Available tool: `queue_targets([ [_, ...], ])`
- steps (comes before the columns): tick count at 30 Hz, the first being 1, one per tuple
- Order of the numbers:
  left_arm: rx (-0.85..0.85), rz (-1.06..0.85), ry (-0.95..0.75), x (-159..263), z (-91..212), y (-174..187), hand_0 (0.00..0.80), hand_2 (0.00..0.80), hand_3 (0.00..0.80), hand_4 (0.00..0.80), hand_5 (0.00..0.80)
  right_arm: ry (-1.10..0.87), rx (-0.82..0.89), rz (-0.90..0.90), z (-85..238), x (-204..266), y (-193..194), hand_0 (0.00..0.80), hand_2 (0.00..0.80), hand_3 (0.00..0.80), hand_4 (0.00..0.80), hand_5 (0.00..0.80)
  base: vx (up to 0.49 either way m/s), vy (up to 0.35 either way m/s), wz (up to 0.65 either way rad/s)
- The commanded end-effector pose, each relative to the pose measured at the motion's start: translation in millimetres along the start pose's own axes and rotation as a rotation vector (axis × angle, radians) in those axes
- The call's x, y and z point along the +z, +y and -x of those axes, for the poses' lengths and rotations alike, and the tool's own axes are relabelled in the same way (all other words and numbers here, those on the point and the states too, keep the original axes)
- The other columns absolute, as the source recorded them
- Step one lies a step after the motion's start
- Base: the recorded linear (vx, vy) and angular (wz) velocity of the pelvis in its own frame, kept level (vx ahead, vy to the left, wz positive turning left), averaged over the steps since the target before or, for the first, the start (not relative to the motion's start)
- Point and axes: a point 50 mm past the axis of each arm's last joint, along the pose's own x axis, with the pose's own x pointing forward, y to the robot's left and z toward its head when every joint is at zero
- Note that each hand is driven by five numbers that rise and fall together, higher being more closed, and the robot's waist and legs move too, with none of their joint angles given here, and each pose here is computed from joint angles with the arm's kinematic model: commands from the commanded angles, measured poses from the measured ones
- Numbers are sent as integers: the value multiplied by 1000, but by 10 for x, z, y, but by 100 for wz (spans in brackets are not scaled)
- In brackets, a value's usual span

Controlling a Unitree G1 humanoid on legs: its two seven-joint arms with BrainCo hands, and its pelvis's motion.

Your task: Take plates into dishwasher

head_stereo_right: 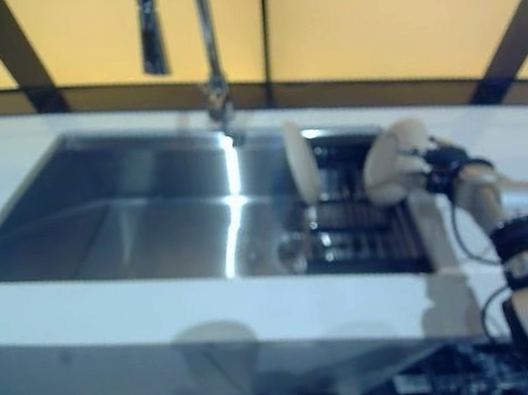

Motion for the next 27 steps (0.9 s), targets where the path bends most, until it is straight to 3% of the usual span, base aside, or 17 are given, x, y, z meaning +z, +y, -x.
queue_targets([
  [1,-25,-67,28,-88,7,-95,0,0,0,0,0,-147,47,-14,46,462,179,0,0,0,0,0,0,0,0],
  [27,-17,-56,26,-55,-1,-87,0,0,0,0,0,-28,-9,-28,-26,371,192,0,0,0,0,0,0,0,0],
])
